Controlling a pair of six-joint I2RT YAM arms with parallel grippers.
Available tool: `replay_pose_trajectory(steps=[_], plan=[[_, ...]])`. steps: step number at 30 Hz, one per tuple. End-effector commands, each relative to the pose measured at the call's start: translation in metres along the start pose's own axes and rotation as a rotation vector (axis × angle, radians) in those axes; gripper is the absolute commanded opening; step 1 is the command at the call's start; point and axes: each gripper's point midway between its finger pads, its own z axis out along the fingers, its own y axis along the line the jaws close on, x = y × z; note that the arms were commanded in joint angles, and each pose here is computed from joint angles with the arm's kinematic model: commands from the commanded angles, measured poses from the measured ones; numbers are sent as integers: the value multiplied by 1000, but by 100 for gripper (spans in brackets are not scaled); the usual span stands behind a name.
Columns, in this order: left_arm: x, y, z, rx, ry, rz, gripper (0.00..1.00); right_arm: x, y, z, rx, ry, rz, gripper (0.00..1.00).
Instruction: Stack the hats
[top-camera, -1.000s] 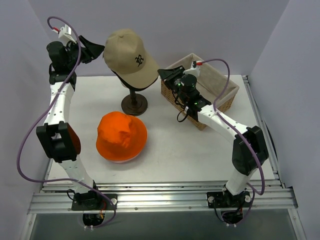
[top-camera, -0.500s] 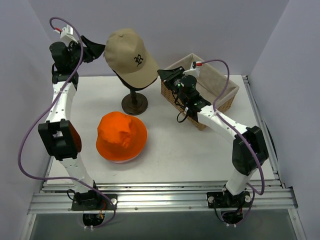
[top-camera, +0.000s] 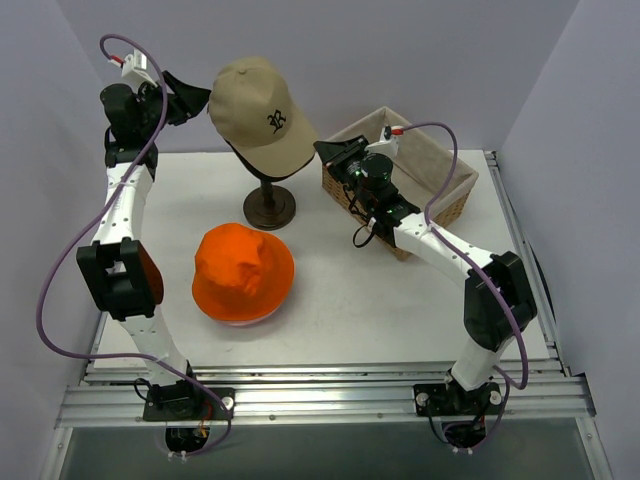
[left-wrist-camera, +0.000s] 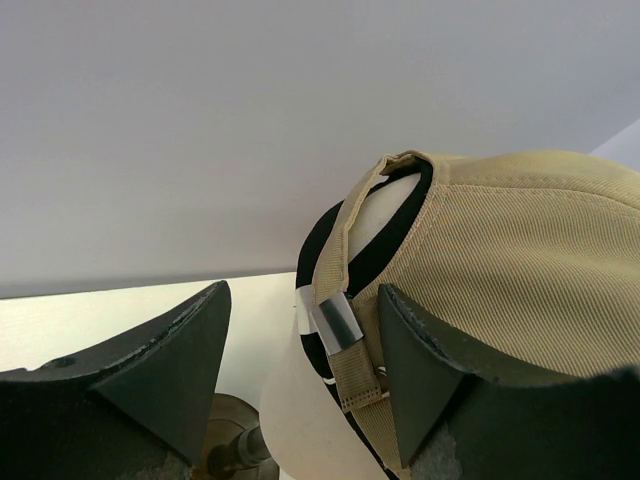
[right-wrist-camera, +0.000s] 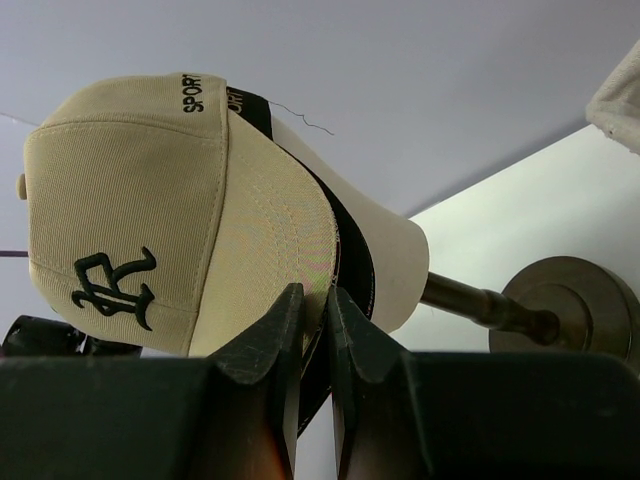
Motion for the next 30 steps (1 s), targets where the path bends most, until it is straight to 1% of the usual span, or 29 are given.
replay_pose_trajectory(steps=[1,5,6,7,10,11,13,14,15,17,18,20,21,22,24,25,27,30], plan=[[34,13,8,-19,89,-16,69,12,1,-2,-16,32,-18,0],[19,1,-1,-14,62,3,70,5,9,-5,-27,16,-26,0],[16,1,-3,-22,59,1,71,2,12,-5,-27,9,-30,0],[8,-4,-8,-30,44,7,75,-1,15,-6,-32,5,-31,0],[-6,6,-26,-132,15,-15,77,-6,22,-8,-35,-6,-37,0],[-11,15,-33,-188,-6,-26,77,-8,23,-9,-36,-8,-37,0],[-12,27,-54,-277,-10,-74,77,-11,25,-10,-36,-13,-35,0],[-1,39,-62,-324,-1,-97,77,-11,25,-10,-36,-13,-36,0],[-9,25,-72,-316,-25,-88,76,-14,25,-10,-34,-17,-38,0],[-3,20,-83,-317,-29,-94,73,-15,25,-10,-33,-19,-37,0],[5,11,-91,-287,-29,-96,72,-16,25,-10,-33,-19,-32,0],[7,0,-97,-243,-38,-105,69,-16,25,-10,-36,-13,-30,0],[10,-13,-101,-204,-24,-96,68,-17,27,-11,-39,-15,-29,0],[18,-16,-104,-187,-3,-104,68,-17,28,-11,-40,-15,-29,0],[11,-42,-110,-96,-30,-68,67,-17,28,-12,-40,-15,-24,0],[31,-52,-110,-47,9,-75,67,-18,29,-12,-43,-17,-22,0],[30,-78,-114,45,-14,-28,67,-17,30,-13,-50,-16,-12,0],[53,-93,-112,83,38,-25,67,-18,33,-14,-59,-19,2,0]])
